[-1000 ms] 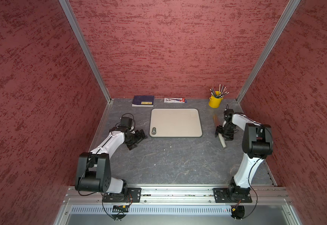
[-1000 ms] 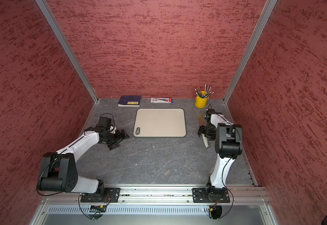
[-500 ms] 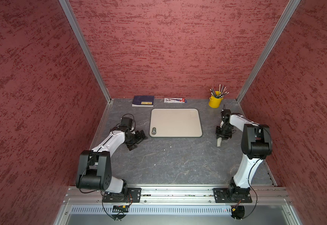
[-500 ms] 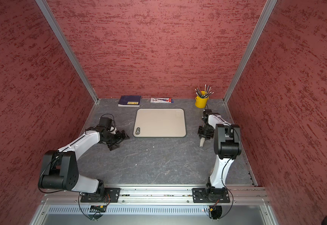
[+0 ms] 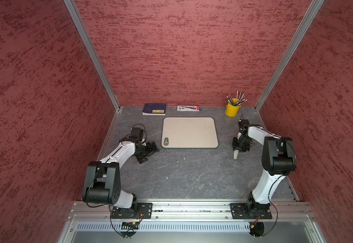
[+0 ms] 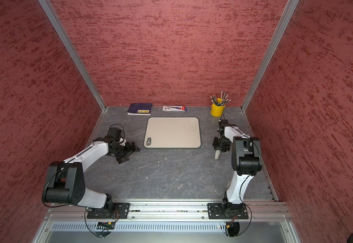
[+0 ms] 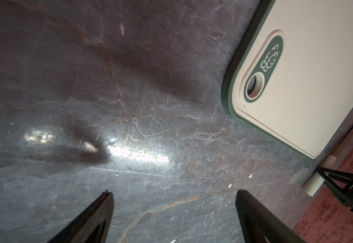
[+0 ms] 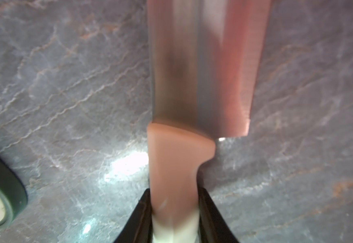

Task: Align the knife with the edge of the cutting board
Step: Pick up the knife at the center of the board, then place the knife at the edge of the cutting board.

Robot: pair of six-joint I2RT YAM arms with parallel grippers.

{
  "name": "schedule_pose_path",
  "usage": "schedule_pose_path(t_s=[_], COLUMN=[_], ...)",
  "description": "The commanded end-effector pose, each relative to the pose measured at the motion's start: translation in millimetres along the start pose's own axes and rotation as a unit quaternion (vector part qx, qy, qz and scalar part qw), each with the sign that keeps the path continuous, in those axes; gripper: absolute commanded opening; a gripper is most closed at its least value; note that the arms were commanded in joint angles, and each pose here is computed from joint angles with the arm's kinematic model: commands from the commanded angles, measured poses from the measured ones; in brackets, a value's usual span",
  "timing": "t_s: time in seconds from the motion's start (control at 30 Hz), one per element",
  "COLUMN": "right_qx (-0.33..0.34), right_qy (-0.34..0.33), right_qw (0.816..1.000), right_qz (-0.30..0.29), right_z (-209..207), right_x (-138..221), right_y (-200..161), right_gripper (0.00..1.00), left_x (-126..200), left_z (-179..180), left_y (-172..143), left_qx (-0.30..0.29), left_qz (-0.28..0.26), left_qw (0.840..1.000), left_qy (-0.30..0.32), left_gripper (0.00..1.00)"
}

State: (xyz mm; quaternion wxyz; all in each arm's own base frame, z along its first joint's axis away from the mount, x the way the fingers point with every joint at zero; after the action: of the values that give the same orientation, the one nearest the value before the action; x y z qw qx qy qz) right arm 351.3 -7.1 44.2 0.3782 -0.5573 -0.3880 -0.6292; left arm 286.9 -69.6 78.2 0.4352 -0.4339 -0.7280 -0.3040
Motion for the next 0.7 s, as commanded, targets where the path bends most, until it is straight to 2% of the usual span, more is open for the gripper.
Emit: schedule_pose_path(t_s=[0.0, 0.23, 0.33, 0.53, 0.67], right_qx=[-0.017, -0.029, -0.009, 0.036, 0.062], right_qy=[0.013, 0.024, 0.028, 0.035, 0.023], right_qw=[0.998, 0.994, 0.993, 0.995, 0.994], right_qz=[-0.066, -0.106, -0.113, -0.090, -0.084], right_z=[6.1, 21.8, 39.9, 86.7, 113.5], right_x=[30.0, 70.7, 84.9, 95.5, 95.2], right_y=[15.0, 21.5, 16.7, -7.2, -25.9], right_gripper=[0.00, 0.00, 0.00, 0.00, 0.00], left_x=[-3.8, 2.7, 6.9, 12.3, 14.9], left_z=[6.4, 8.7, 9.9, 17.5, 9.6], left_y=[-3.1, 1.9, 2.9, -4.8, -11.1], left_qx=[-0.005, -0.024, -0.039, -0.063, -0.062], left_qz=[0.006, 0.000, 0.001, 0.004, 0.011], left_qw=[1.000, 0.999, 0.998, 0.996, 0.997], left_qy=[0.011, 0.032, 0.044, 0.062, 0.038], left_gripper=[0.95, 0.95, 0.95, 0.95, 0.95])
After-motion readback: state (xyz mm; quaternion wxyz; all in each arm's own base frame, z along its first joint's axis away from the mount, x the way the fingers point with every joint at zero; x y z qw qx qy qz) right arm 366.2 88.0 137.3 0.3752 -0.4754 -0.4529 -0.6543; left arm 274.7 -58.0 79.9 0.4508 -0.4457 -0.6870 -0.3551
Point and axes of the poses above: each gripper's point midway between its finger pads, its own x axis back along the fingers, its own z axis along the line the jaws close on, y = z × x, the point moved 2 cm from there along x, back along the fingers, and after that the axes turned 4 degrees about -x, right-handed, at the moved point
